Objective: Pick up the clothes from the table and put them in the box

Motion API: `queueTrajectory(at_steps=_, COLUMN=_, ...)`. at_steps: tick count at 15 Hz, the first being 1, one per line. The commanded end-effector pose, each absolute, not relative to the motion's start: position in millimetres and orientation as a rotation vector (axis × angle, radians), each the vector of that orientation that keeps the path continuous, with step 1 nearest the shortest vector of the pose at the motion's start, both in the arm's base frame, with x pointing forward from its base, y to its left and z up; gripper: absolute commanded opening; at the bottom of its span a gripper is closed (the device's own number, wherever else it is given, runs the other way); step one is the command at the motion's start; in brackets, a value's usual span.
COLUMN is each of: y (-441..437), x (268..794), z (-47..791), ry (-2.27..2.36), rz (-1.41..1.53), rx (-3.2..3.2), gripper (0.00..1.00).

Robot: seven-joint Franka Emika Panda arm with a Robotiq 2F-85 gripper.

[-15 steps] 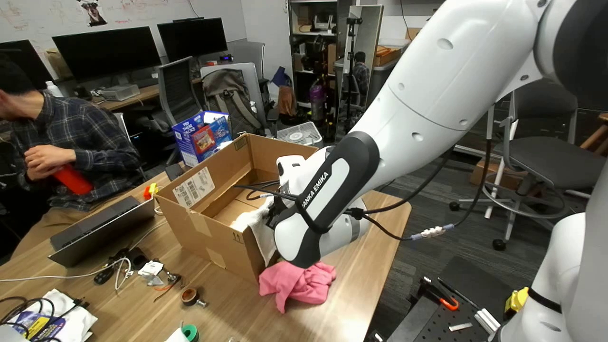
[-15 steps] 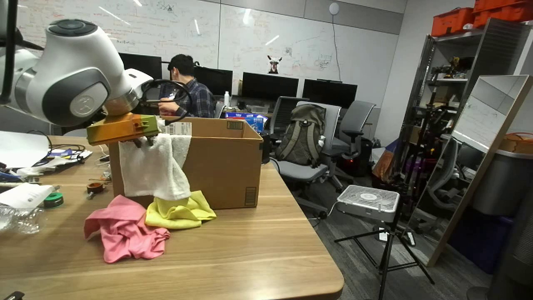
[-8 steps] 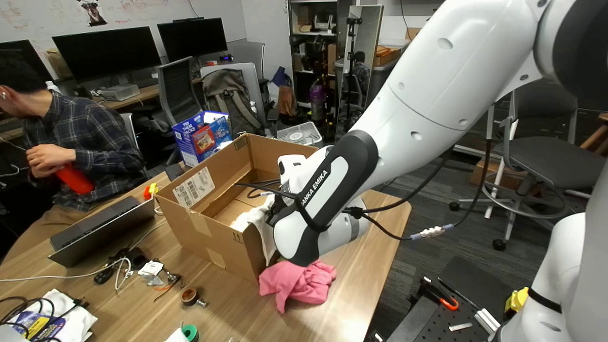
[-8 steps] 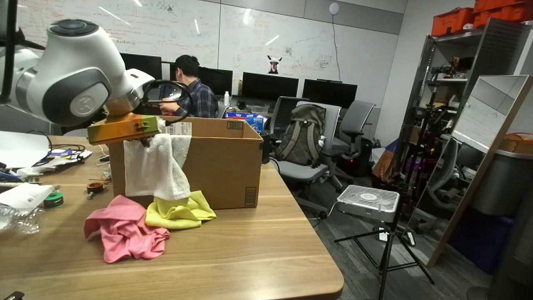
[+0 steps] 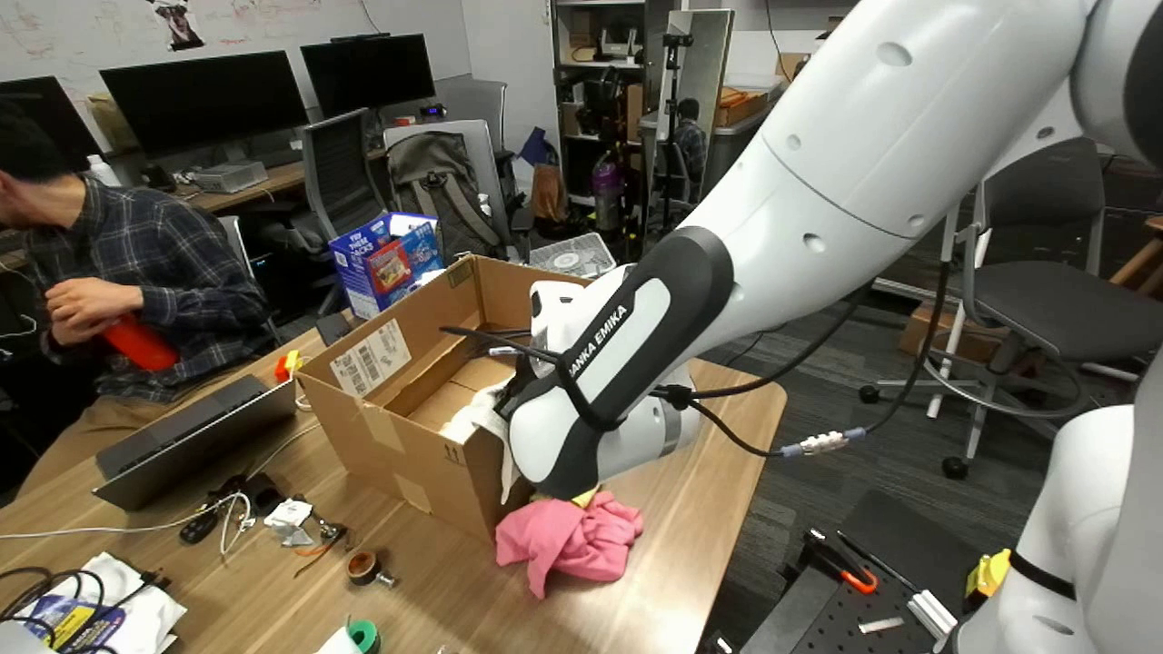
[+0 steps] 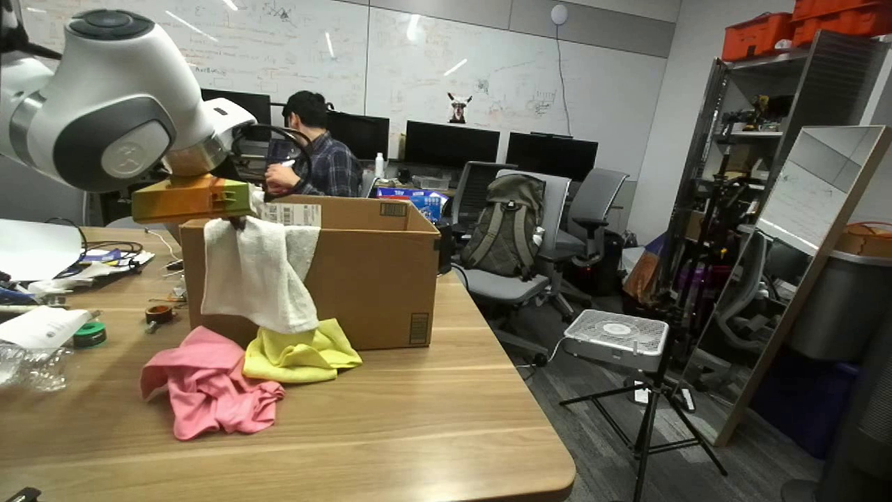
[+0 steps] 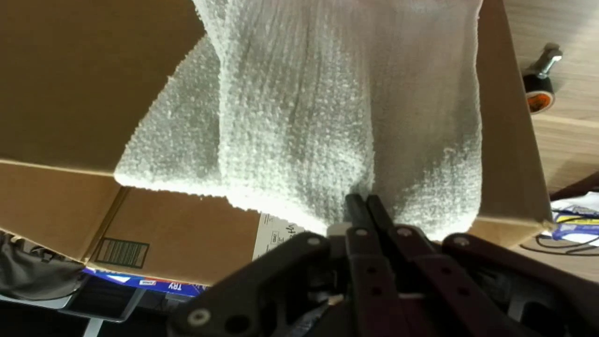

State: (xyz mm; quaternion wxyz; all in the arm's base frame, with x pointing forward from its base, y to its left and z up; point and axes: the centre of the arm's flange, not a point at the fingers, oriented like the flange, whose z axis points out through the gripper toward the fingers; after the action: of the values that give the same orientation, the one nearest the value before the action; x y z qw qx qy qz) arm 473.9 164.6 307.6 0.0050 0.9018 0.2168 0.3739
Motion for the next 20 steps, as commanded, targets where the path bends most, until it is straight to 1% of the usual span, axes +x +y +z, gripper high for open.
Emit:
queueTrajectory(at_steps=1, y=179, x=471, z=350, ry=0.607, rz=1.264, rx=2.862, gripper=0.02)
queueTrajectory(at_steps=12, y=208, x=476, z=414, ry=0.373, rz=1.426, rx=2.906, gripper=0.01)
queueTrajectory(at_steps=20, y=223, x=481, z=453, ry=0.172, rz=1.492, rx=2.964, gripper=0.01)
